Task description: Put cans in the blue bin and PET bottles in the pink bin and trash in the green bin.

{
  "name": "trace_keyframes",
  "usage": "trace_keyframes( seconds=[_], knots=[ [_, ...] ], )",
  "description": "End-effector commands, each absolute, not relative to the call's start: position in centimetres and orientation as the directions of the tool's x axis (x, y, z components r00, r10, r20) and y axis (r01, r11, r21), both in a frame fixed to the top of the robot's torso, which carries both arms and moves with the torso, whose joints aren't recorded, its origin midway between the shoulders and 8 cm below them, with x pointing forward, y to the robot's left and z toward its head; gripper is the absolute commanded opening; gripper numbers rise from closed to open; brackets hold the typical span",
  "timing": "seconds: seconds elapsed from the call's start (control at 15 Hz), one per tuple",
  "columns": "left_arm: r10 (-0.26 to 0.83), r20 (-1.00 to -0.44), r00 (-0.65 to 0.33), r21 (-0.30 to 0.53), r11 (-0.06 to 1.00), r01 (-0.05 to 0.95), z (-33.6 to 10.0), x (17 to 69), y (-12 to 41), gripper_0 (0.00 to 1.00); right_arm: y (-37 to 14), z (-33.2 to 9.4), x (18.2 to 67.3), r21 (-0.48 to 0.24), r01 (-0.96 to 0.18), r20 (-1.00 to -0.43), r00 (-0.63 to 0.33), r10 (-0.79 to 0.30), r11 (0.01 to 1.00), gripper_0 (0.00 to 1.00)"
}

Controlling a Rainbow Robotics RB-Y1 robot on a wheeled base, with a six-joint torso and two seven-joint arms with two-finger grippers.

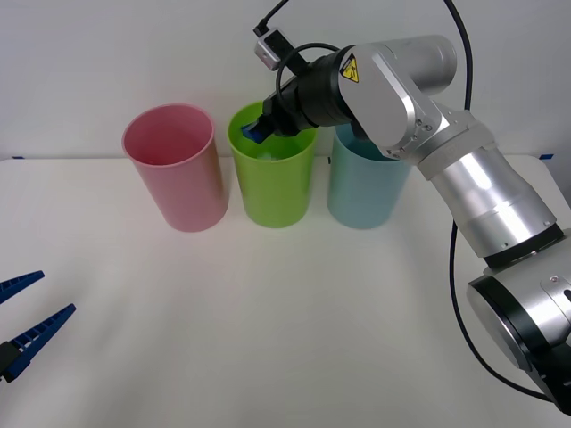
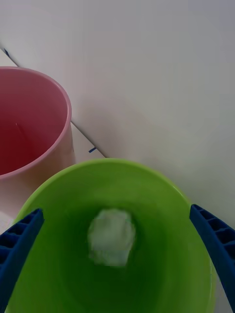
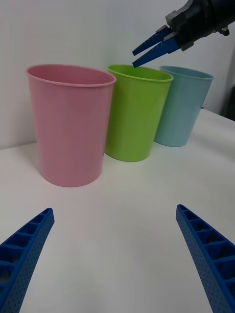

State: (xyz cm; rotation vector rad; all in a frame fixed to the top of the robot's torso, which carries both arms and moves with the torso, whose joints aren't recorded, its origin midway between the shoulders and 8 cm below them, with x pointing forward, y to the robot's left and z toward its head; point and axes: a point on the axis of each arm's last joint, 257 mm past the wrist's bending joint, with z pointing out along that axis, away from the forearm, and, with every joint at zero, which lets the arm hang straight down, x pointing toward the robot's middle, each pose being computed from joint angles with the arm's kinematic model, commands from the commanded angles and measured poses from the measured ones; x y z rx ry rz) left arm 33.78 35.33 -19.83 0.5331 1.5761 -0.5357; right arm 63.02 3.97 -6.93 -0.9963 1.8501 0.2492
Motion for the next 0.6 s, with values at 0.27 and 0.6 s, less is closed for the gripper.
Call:
trace_keyframes(
  seconds=[0.27,0.6],
  knots=[
    [0.022,-0.998,-0.067,-0.025,0.780,0.625,-19.8,33.8,35.3,0.85,4.1,-5.6,62.9,-0.221,-0.728,-0.854,-0.177,-0.490,0.649,1.00],
    [0.022,-0.998,-0.067,-0.025,0.780,0.625,-19.8,33.8,35.3,0.85,1.4,3.0,58.8,-0.146,-0.771,-0.928,-0.110,-0.355,0.620,1.00]
  ],
)
